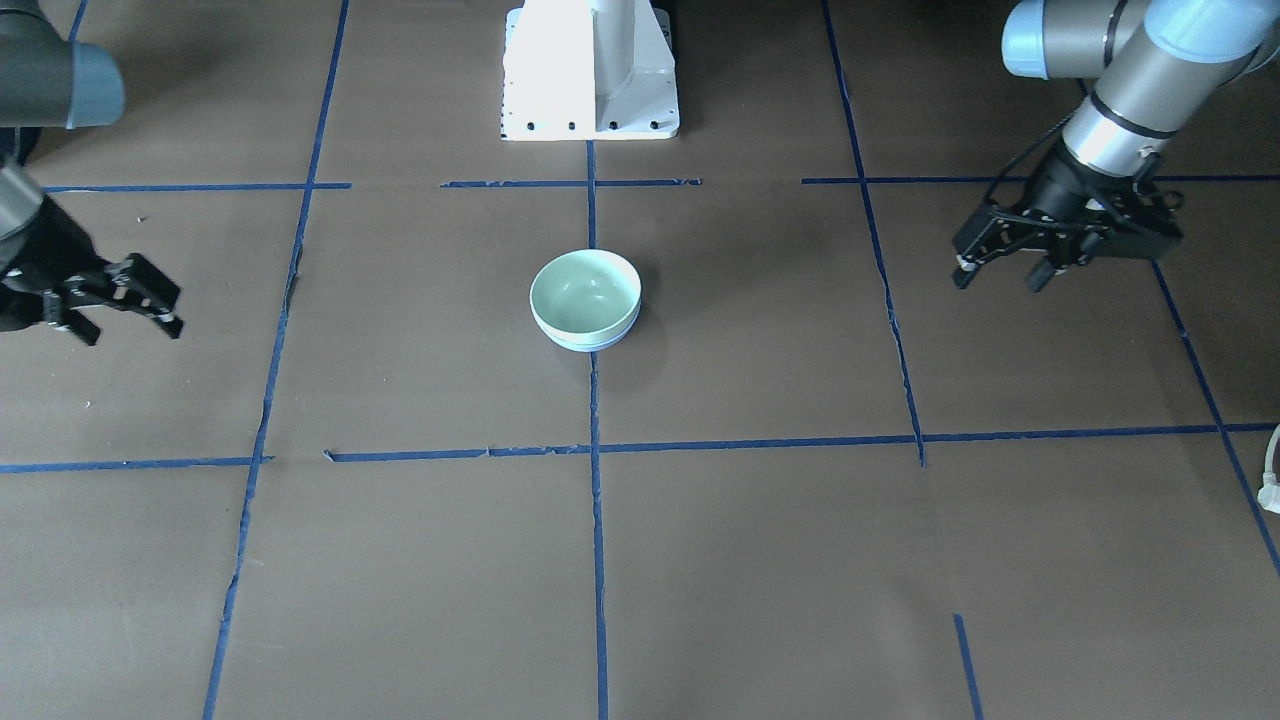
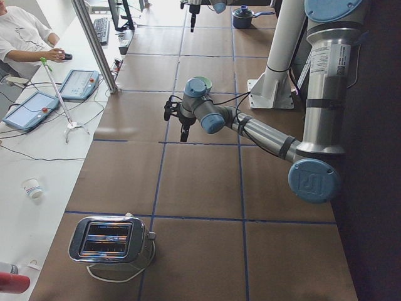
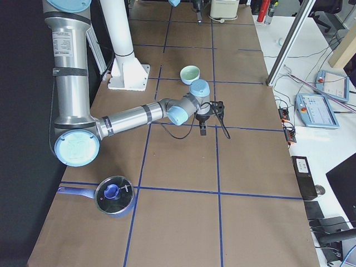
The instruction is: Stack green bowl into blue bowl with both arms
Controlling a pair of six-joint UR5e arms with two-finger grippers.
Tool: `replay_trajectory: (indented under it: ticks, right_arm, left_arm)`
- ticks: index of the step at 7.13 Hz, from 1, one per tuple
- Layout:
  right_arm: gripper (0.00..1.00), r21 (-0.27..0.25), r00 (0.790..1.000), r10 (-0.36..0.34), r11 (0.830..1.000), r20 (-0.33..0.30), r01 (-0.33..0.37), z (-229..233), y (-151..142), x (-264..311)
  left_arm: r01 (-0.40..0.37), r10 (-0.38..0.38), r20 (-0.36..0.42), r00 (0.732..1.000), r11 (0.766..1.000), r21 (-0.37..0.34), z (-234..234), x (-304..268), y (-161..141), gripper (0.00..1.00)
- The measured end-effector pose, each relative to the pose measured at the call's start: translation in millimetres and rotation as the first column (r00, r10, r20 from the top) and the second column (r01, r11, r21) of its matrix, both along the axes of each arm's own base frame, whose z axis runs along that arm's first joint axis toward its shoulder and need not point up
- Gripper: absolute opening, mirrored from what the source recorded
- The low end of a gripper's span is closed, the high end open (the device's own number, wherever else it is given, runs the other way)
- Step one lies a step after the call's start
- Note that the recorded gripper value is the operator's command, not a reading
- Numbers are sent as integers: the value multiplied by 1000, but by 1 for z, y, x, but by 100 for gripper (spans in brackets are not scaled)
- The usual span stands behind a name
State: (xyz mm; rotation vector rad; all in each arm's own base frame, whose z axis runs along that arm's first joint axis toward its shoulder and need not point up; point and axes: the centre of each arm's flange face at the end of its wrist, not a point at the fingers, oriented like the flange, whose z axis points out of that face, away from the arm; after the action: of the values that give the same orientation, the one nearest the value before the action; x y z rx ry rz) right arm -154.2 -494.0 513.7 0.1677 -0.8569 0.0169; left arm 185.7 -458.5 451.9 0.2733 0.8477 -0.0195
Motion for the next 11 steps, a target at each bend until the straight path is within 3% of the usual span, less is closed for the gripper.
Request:
replay_trajectory:
  ticks: [2, 3, 5, 8, 11]
  right_arm:
    - [100, 42, 994, -95, 994, -54, 97, 67, -9, 82]
    - [100, 50, 984, -153, 986, -95, 158, 93, -5, 124]
    - [100, 44, 962, -238, 968, -132, 246, 113, 2, 190]
    - [100, 44, 955, -264, 961, -137, 272, 113, 4, 218]
    - [100, 40, 949, -271, 959, -163, 281, 102, -6, 211]
  left_arm:
    - [-125, 109, 194, 975, 989, 73, 46, -80, -12, 100]
    - [-172, 152, 246, 957, 983, 59, 61, -123, -16, 100]
    - [-217, 213, 189, 959, 976, -2, 78, -192, -7, 100]
    - [-276, 280, 98, 955, 960, -58, 131, -243, 7, 100]
    - [-224, 233, 52, 971, 964, -140, 146, -246, 6, 100]
